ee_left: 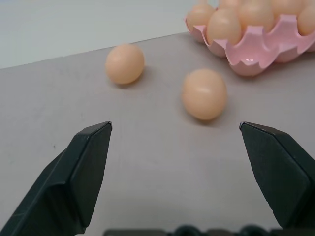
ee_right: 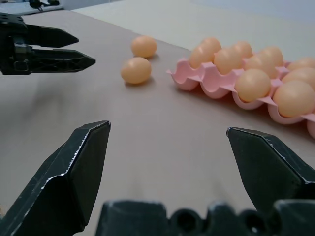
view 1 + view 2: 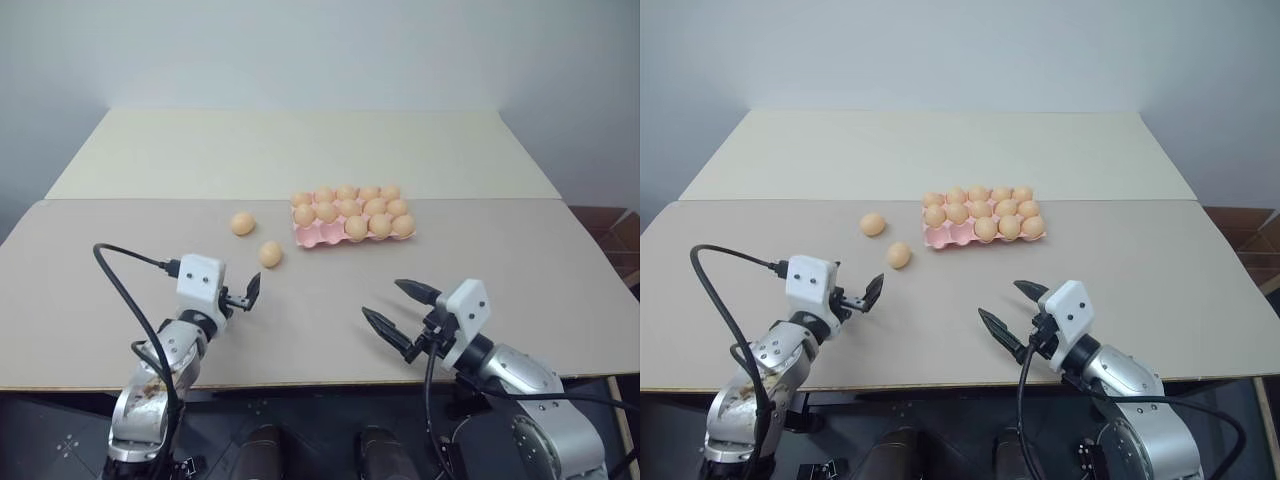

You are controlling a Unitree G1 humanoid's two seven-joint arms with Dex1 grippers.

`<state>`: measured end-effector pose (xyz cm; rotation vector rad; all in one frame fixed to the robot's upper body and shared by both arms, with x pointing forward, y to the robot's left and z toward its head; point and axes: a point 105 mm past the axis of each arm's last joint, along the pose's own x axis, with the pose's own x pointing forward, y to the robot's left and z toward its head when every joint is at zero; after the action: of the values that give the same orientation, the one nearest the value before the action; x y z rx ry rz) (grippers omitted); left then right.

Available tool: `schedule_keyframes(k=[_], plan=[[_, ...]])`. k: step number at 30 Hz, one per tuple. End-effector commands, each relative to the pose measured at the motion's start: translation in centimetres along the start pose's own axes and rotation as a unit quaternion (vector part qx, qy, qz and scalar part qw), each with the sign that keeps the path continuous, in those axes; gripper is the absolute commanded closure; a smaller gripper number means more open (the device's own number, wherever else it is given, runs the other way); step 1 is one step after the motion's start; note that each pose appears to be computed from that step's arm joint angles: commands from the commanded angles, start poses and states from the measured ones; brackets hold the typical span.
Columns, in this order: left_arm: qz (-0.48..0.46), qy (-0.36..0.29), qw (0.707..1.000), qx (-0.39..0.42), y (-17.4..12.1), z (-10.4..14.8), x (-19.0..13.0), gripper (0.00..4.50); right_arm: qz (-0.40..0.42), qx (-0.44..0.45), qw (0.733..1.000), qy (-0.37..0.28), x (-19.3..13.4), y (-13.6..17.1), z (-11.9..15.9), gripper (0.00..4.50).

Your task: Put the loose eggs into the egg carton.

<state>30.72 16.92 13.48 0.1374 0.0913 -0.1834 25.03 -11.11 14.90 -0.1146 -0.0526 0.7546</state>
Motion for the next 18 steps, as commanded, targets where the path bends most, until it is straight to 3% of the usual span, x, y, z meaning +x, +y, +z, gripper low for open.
schedule_keyframes(k=[1, 12, 18], plan=[[-0.016, -0.003, 1.000, 0.001, -0.3, 1.3, 0.4, 0.00, 0.004, -0.008, 1.000, -0.018, 0.1, 0.3, 1.1, 0.05], [-0.038, 0.048, 0.998, -0.030, -0.1, 1.3, 3.5, 0.00, 0.012, -0.007, 1.000, -0.022, 0.5, 0.8, 1.4, 0.05], [-0.061, 0.073, 0.995, -0.022, -1.5, 0.6, 5.6, 0.00, 0.023, -0.003, 1.000, -0.019, 0.9, 1.2, 1.3, 0.05]])
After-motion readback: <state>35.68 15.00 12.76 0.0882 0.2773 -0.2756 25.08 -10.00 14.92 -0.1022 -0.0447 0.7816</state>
